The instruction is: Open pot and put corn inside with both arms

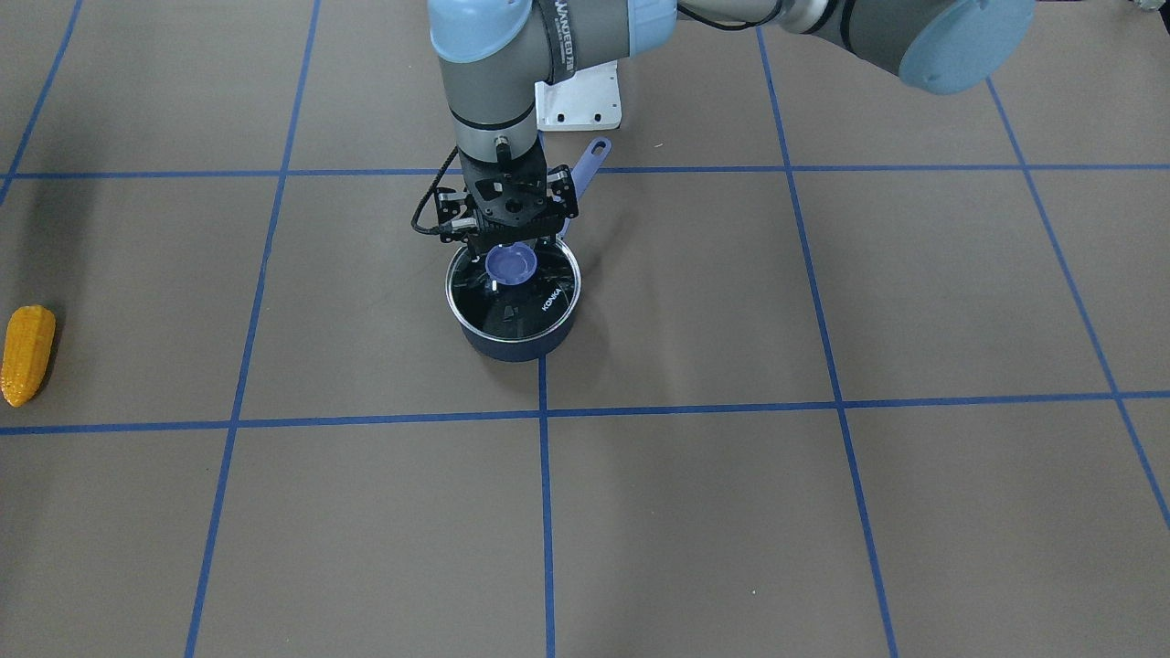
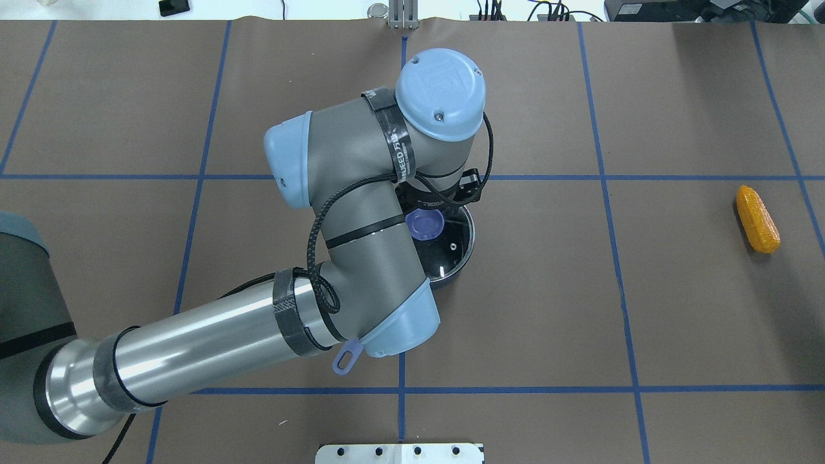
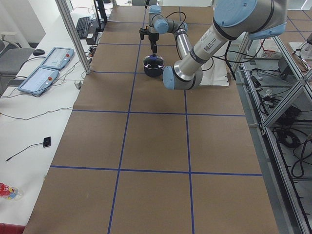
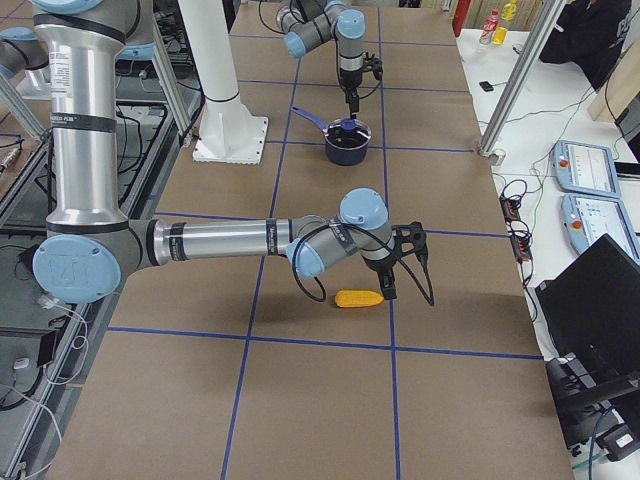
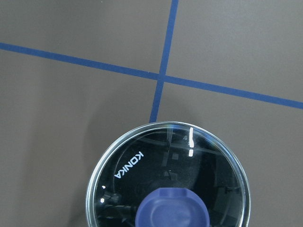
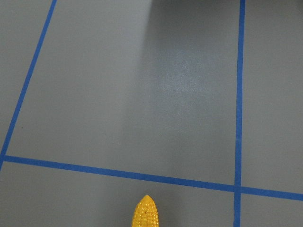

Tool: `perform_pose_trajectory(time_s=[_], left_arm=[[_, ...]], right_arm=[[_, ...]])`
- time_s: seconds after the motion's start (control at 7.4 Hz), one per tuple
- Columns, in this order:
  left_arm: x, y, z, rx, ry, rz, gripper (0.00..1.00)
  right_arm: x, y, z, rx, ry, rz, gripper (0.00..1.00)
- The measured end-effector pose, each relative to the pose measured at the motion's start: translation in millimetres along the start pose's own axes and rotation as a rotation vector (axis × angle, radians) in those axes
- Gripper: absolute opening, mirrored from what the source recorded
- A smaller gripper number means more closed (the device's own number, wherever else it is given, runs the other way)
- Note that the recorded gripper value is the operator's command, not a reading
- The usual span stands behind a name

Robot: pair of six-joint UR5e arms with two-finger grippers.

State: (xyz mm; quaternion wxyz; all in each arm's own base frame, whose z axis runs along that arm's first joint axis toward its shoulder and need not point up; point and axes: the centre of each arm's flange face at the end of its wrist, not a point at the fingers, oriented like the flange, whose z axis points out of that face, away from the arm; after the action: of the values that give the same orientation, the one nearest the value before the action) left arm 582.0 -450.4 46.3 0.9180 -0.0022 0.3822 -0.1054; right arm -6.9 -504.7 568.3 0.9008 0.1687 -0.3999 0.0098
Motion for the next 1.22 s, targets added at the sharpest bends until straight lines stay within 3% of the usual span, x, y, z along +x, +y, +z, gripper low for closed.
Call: perform_pose_trajectory(time_s=[0.54, 0.68, 0.81, 0.95, 1.08, 1.22], left_arm=[[9, 3, 37, 0.001, 0.009, 0.012, 0.97], [8, 2, 40, 0.001, 0.006, 0.012, 0.92], [6, 1, 42, 0.002, 0.003, 0.015, 0.81], [5, 1, 43, 0.006, 0.002, 0.018, 0.61], [4, 0, 43, 0.015, 0.002, 0.022, 0.31], [3, 0, 42, 0.021, 0.003, 0.025, 0.09]], right_arm=[[2, 1, 1, 0.001, 0.011, -0.003, 1.0], [2, 2, 2, 0.0, 0.012, -0.004, 1.0], [1, 2, 2, 0.0, 0.012, -0.004, 1.0], [1, 2, 2, -0.001, 0.012, -0.005, 1.0], [1, 2, 3, -0.001, 0.012, -0.005, 1.0], [1, 2, 3, -0.002, 0.012, -0.005, 1.0]])
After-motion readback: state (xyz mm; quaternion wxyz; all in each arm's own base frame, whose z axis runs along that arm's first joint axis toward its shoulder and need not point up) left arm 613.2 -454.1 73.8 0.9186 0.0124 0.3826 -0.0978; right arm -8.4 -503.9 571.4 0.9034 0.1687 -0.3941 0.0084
